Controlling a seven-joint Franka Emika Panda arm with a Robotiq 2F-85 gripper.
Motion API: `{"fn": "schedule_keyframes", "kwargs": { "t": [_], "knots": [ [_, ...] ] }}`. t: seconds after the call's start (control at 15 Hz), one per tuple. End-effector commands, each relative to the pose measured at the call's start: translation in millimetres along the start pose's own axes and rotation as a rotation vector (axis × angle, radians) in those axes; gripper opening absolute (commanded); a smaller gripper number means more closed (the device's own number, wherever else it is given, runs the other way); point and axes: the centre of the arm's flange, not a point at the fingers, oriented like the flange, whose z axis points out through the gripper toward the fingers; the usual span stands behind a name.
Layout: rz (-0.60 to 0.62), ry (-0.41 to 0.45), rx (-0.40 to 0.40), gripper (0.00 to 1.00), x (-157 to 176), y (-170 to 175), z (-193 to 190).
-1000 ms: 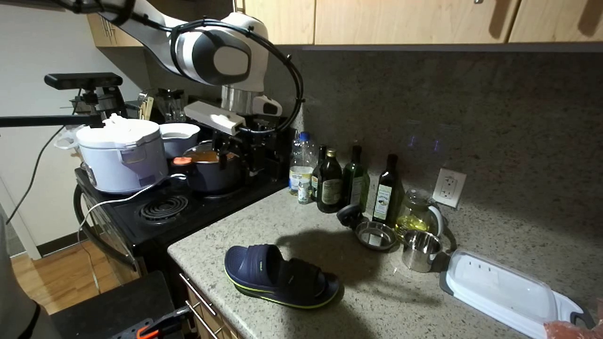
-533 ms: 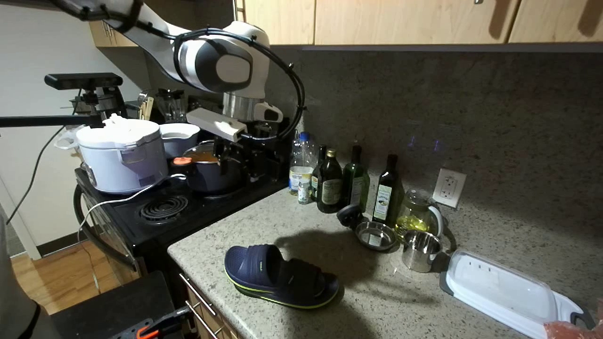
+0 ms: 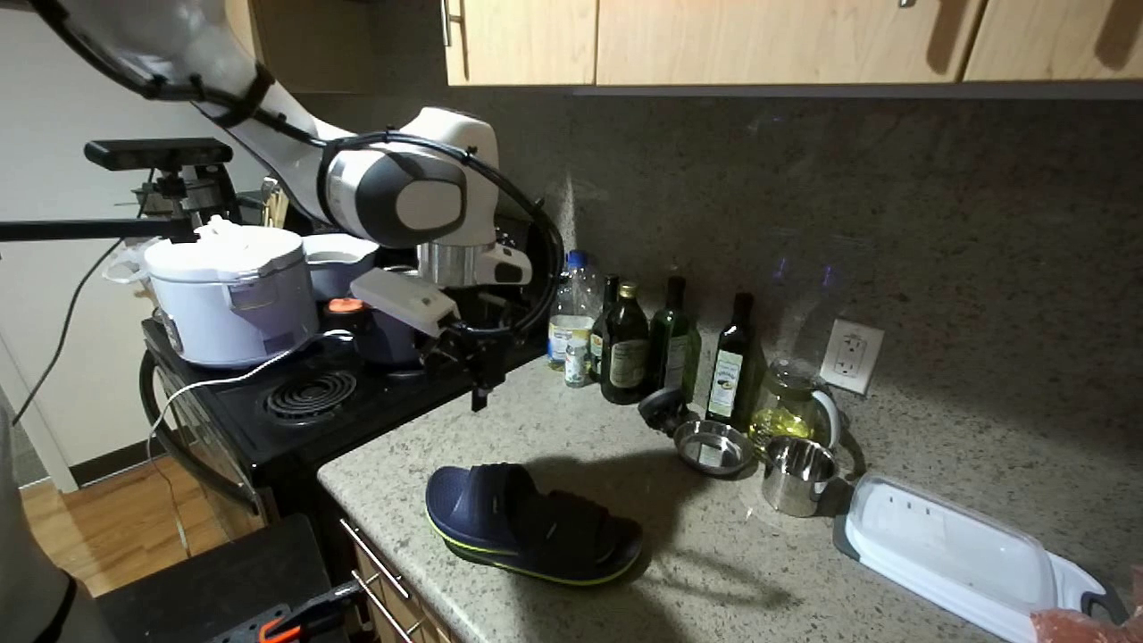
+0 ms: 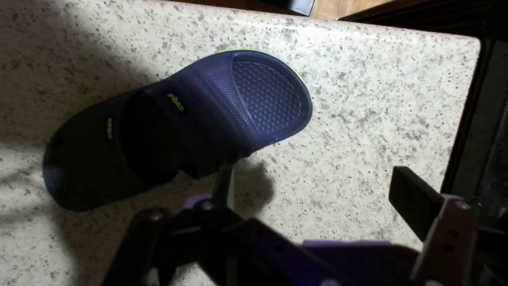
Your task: Separate the slippers on the counter
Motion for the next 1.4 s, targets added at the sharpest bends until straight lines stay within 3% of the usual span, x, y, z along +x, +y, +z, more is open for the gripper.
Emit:
{"fn": "schedule_keyframes", "kwargs": {
  "t": [0.0, 0.33, 0.53, 1.33],
  "knots": [
    [0.031, 0.038, -0.095, 1.0, -15, 9, 23],
    [0.059, 0.073, -0.256, 1.0, -19, 17, 54],
    [0.071, 0.052, -0.305, 1.0, -22, 16, 70],
    [0.041, -0.044, -0.35, 1.0, -13, 9, 122]
  ]
}}
